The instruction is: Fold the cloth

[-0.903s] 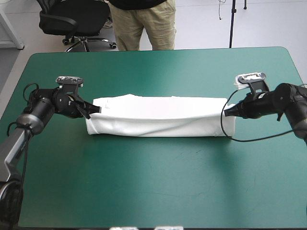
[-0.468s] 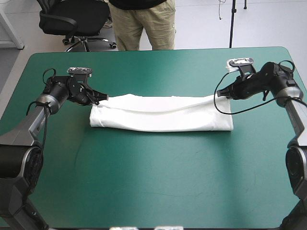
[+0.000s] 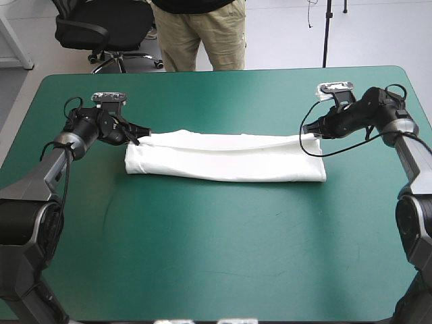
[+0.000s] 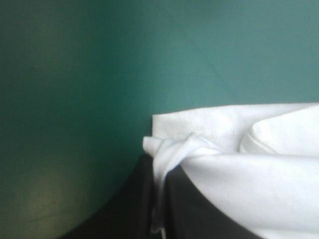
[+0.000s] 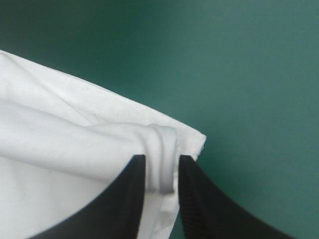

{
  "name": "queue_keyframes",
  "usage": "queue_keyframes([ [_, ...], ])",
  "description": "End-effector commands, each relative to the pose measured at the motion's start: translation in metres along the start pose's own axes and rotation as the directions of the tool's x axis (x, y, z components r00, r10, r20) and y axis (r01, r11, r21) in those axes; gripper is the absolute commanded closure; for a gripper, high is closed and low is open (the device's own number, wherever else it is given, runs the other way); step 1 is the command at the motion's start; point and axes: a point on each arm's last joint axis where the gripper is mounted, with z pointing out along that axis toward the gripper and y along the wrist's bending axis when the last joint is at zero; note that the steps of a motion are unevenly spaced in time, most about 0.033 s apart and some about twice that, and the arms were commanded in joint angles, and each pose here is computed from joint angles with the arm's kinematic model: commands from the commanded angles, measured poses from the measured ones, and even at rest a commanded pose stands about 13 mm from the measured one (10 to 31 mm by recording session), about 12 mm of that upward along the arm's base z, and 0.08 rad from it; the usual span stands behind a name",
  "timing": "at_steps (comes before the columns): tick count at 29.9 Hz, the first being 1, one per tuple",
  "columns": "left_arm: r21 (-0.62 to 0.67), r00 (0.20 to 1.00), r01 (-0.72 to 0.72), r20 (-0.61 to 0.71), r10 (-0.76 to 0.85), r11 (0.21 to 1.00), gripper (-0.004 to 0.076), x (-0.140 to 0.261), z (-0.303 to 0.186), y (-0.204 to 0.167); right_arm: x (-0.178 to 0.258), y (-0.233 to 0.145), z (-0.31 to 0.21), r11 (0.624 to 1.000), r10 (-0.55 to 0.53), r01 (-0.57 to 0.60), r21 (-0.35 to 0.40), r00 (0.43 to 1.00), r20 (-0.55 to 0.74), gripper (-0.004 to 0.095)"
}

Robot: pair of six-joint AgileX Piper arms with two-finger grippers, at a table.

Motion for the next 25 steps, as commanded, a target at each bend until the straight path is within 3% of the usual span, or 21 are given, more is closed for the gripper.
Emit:
queue_keyframes([
  [1, -0.004, 0.990, 0.009, 0.138, -0.008, 1.000, 0.0572, -0.021, -0.026, 0.002, -0.016, 0.001, -0.029, 1.000, 0.000, -0.003, 0.020, 0.992, 0.125, 0.0345],
  [3, -0.009, 0.991, -0.001, 0.137, 0.002, 1.000, 0.0372, -0.023, -0.027, 0.002, -0.017, 0.000, -0.033, 1.000, 0.004, -0.007, 0.025, 0.991, 0.137, 0.0233],
  [6, -0.017, 0.990, -0.009, 0.139, 0.011, 1.000, 0.0104, -0.031, -0.036, 0.003, -0.017, -0.003, -0.047, 0.999, 0.009, -0.014, 0.034, 0.989, 0.151, 0.0238],
  [8, -0.018, 0.991, -0.008, 0.134, 0.010, 1.000, 0.0032, -0.037, -0.043, 0.003, -0.015, -0.007, -0.061, 0.999, 0.016, -0.023, 0.042, 0.987, 0.162, 0.0267],
  [10, -0.001, 0.992, -0.016, 0.129, 0.016, 1.000, 0.0034, -0.045, -0.053, 0.000, -0.012, -0.010, -0.078, 0.998, 0.027, -0.036, 0.048, 0.985, 0.172, 0.0299],
  [15, 0.221, 0.992, -0.104, 0.095, 0.085, 0.970, 0.0101, -0.050, -0.071, -0.036, -0.003, -0.009, -0.120, 0.997, 0.044, -0.055, 0.055, 0.981, 0.190, 0.0370],
  [18, 0.405, 0.986, -0.164, 0.083, 0.142, 0.900, 0.0184, -0.043, -0.075, -0.072, 0.002, -0.003, -0.140, 0.997, 0.044, -0.056, 0.055, 0.979, 0.199, 0.0373],
  [20, 0.501, 0.974, -0.223, 0.083, 0.210, 0.836, 0.0313, -0.036, -0.078, -0.098, 0.005, 0.000, -0.151, 0.997, 0.036, -0.049, 0.057, 0.979, 0.201, 0.0379],
  [24, 0.589, 0.933, -0.338, 0.110, 0.341, 0.734, 0.0738, -0.021, -0.073, -0.148, 0.009, 0.003, -0.155, 0.997, 0.033, -0.047, 0.062, 0.977, 0.209, 0.0386],
  [25, 0.592, 0.926, -0.356, 0.117, 0.360, 0.723, 0.0733, -0.018, -0.070, -0.155, 0.010, 0.003, -0.154, 0.997, 0.036, -0.050, 0.062, 0.978, 0.208, 0.0386],
])
